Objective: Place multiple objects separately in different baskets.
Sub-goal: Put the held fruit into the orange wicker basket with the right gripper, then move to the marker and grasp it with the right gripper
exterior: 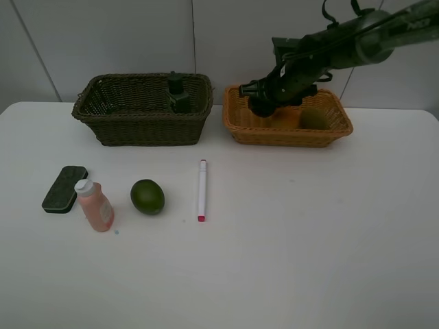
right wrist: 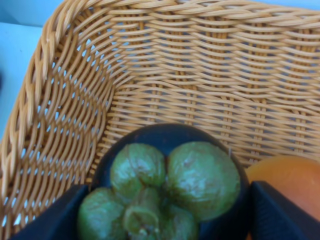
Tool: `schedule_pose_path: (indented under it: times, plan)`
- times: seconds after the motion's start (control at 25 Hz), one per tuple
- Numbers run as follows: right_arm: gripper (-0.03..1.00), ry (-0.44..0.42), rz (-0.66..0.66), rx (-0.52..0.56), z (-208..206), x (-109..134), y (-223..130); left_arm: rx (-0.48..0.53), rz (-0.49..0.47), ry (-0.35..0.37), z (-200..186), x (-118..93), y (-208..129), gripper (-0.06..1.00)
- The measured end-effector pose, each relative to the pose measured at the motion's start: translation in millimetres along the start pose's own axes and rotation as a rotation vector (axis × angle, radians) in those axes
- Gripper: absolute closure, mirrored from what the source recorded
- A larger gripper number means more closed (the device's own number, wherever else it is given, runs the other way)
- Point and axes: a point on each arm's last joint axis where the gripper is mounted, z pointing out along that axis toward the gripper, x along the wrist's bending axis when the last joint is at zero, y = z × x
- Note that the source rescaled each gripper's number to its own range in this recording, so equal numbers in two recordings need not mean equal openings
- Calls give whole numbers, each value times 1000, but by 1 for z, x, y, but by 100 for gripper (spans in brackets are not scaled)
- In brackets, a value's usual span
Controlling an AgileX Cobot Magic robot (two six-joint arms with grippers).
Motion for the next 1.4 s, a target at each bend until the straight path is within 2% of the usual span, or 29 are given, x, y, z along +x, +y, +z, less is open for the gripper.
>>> schedule_pose_path:
  times: [0.12, 0.24, 0.36, 0.68, 1.0, 1.4]
  plan:
    - [23, -5, -12, -1, 0, 0, 0, 0, 0, 0, 0, 0, 0, -6]
    - [4, -9, -24, -2, 0, -1, 0, 0, 0, 0, 0, 0, 0, -6]
    - [-1, -8, -31, -6, -1, -1, 1, 0, 0, 0, 0, 0, 0, -6]
    - [-3, 0, -59, -53, -16, 0, 12, 0, 0, 0, 0, 0, 0, -6]
    - [-3, -16, -67, -3, -16, -1, 8, 0, 0, 0, 0, 0, 0, -6]
    - [-3, 33, -135, 12, -37, 33, 8, 0, 0, 0, 0, 0, 0, -6]
